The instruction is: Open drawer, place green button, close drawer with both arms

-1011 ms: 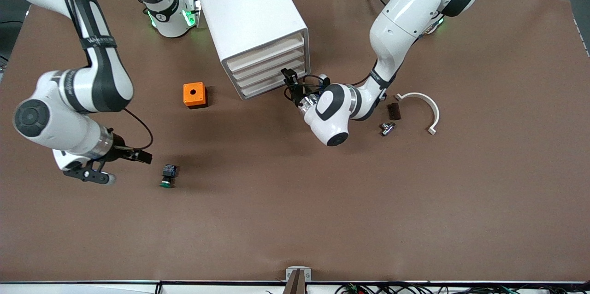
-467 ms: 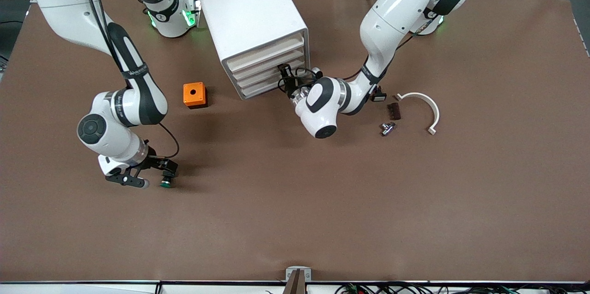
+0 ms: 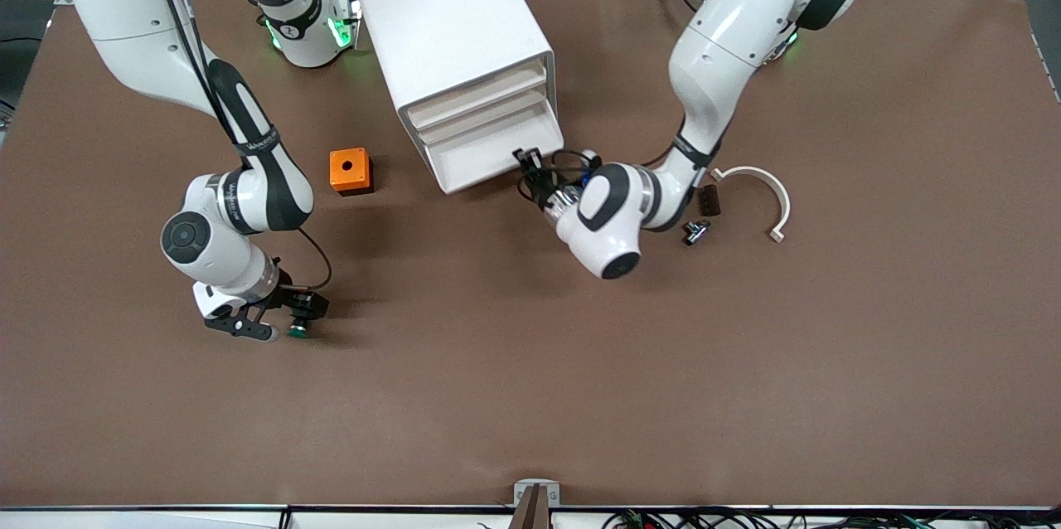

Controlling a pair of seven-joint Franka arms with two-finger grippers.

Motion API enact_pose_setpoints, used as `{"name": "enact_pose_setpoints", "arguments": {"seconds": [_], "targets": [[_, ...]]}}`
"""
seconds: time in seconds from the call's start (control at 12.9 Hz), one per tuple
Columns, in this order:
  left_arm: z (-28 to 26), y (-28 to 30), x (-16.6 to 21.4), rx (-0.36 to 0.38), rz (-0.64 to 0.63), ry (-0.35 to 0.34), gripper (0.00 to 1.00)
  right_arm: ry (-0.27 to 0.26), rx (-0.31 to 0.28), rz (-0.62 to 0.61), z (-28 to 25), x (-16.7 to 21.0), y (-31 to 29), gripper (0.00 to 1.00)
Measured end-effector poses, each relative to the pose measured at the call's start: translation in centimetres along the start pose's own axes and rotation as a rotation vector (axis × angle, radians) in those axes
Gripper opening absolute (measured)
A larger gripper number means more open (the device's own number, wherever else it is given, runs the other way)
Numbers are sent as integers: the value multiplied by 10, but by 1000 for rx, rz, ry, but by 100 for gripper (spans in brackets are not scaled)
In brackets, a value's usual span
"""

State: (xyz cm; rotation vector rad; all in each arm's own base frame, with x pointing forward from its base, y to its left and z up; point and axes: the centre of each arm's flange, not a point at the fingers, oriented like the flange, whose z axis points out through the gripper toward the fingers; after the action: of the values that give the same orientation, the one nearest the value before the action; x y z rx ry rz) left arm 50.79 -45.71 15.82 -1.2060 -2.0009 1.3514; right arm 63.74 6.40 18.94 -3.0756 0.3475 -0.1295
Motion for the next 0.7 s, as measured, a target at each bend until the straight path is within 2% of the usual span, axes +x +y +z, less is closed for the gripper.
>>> {"name": "enact_pose_setpoints", "arguments": {"seconds": [0.16, 0.23, 0.31, 0.39, 0.47, 0.7], "targets": [[-45, 18, 14, -13, 39, -67, 11, -2, -1, 6, 6, -1, 1, 100], [-59, 23, 19, -17, 55, -89, 11, -4, -1, 9, 8, -1, 1, 95], [-66, 25, 21, -21, 77, -102, 14, -6, -2, 10, 9, -2, 1, 95], [-68, 25, 20, -25, 90, -105, 15, -7, -2, 12, 9, -2, 1, 85], [-70, 25, 18, -37, 102, -112, 21, -7, -2, 17, 10, -2, 1, 72], [-81, 25, 16, -63, 116, -133, 55, -6, -2, 25, 9, -1, 0, 41]]}}
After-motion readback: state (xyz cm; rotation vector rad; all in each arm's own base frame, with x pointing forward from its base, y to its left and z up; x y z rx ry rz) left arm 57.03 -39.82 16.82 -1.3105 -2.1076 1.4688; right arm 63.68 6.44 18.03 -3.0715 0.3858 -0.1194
